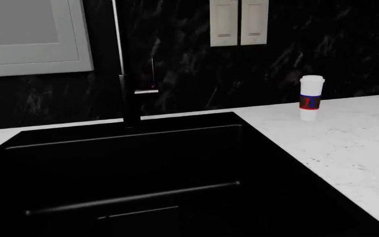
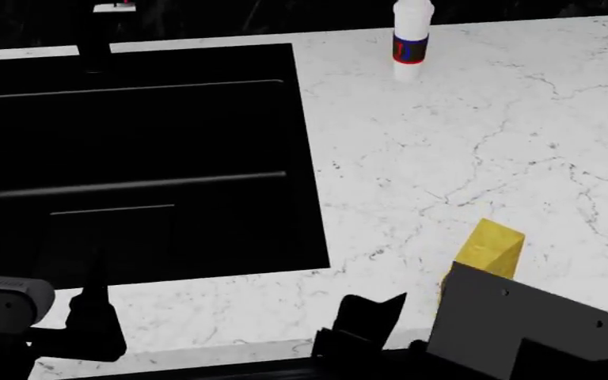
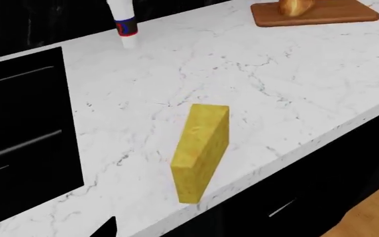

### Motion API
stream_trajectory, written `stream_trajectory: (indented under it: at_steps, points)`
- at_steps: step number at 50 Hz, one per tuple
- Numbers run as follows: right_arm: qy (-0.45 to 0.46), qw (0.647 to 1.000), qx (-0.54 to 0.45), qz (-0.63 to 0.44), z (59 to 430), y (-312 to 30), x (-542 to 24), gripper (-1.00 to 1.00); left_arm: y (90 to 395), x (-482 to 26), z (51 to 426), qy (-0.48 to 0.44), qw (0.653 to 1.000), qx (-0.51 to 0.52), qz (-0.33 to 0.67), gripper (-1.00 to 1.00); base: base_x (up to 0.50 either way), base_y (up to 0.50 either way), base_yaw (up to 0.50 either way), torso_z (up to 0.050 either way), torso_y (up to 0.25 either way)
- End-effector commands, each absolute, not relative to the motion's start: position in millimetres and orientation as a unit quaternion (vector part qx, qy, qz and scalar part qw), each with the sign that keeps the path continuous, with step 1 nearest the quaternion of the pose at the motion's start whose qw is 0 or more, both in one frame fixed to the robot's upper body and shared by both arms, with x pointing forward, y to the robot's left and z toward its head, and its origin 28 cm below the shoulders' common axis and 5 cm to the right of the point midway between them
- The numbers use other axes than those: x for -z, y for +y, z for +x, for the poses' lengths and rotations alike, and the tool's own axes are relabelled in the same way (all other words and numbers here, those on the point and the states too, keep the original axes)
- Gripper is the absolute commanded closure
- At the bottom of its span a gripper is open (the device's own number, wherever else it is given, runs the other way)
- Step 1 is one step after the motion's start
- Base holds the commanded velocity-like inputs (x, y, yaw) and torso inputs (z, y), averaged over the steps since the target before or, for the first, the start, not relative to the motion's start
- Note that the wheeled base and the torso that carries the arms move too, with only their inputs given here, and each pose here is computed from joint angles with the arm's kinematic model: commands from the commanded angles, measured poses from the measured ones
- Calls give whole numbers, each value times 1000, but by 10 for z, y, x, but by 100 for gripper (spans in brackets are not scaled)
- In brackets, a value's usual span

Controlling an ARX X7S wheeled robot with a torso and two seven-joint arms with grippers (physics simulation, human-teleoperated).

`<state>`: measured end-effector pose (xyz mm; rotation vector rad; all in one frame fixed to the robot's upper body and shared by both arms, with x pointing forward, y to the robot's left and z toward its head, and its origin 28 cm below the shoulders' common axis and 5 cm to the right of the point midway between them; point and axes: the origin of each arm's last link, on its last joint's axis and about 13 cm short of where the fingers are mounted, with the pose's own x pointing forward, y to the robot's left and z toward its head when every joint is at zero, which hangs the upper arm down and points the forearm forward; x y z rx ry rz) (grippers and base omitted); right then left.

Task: Pick up the wedge of cheese and place it on the slice of bread to prepare a simple cheese on bread dish.

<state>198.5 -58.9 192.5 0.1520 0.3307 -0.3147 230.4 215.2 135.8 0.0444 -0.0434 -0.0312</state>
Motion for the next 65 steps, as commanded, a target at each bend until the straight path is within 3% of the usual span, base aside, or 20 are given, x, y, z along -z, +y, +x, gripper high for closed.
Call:
stream_trajectory:
  at_steps: [1,15,65]
  points:
    - [144,971,186,40,2126,-470,-2083,-100,2152,-1357,2295,-21,999,16,22,-100,0,0,0,0,0]
    - [158,964,214,-14,2328,-381,-1796,-100,2168,-1349,2300,-20,999,15,20,-100,0,0,0,0,0]
    - [199,949,240,-33,2798,-407,-1456,-100,2168,-1358,2300,-20,1000,17,17,-100,0,0,0,0,0]
